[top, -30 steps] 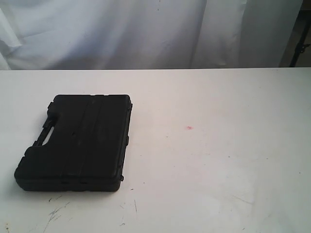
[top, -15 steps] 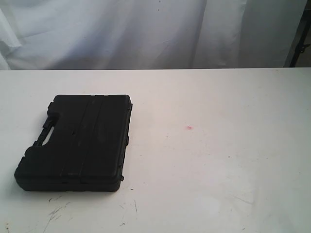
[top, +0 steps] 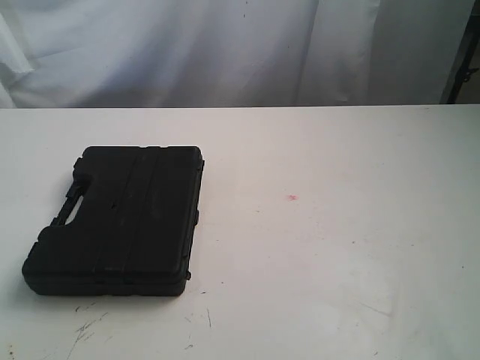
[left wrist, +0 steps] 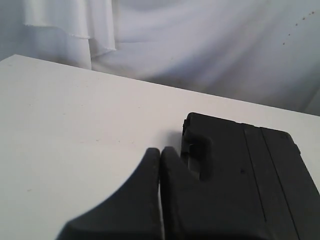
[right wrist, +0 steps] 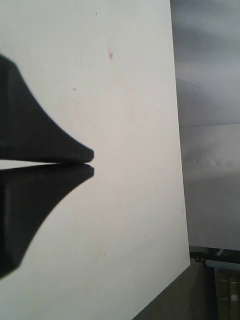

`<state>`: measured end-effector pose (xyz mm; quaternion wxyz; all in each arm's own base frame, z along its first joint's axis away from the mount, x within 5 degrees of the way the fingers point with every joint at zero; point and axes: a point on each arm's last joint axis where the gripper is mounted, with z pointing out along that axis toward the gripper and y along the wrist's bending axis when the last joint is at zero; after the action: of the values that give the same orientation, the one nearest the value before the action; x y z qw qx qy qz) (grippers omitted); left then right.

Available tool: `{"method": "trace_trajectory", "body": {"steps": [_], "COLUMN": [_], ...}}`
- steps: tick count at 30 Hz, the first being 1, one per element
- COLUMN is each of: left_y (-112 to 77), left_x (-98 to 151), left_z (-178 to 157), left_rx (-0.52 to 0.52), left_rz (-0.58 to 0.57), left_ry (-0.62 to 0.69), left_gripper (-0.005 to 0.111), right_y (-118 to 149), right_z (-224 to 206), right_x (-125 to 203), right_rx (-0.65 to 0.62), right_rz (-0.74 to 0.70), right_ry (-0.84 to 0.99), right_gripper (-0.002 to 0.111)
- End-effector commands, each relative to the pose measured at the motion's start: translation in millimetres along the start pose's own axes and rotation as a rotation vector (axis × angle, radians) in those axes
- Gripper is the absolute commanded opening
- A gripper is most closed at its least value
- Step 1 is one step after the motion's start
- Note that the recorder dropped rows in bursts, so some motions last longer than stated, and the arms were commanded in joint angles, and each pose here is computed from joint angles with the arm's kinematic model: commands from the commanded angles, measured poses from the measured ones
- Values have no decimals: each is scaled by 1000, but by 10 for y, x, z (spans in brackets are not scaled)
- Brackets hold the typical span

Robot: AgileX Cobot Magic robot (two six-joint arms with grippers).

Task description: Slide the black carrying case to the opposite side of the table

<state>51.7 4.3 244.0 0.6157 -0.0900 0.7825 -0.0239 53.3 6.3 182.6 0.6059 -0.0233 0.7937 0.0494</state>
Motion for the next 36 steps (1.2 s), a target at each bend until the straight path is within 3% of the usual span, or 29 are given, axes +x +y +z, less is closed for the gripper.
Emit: {"method": "trace_trajectory", "body": {"steps": [1, 8, 18, 23, 36], "left_y": [-1, 2, 43, 70, 76], "left_x": [32, 57, 350, 529, 590], "left_z": [7, 23, 107, 158, 164], "left_rx": [9, 9, 25, 18, 13], "left_rz": [-28, -28, -46, -38, 41], "left_ry": [-22, -23, -80, -38, 14], "left_gripper": [0, 0, 0, 0, 0], "right_y": [-6, -6, -6, -6, -6], "right_z": [-1, -1, -1, -1, -1], "right_x": [5, 5, 5, 5, 5], "right_rx": [9, 9, 9, 9, 9], "right_rz": [-14, -14, -14, -14, -14], "right_ry": [-7, -7, -7, -7, -7], "right_gripper": [0, 0, 0, 0, 0]}}
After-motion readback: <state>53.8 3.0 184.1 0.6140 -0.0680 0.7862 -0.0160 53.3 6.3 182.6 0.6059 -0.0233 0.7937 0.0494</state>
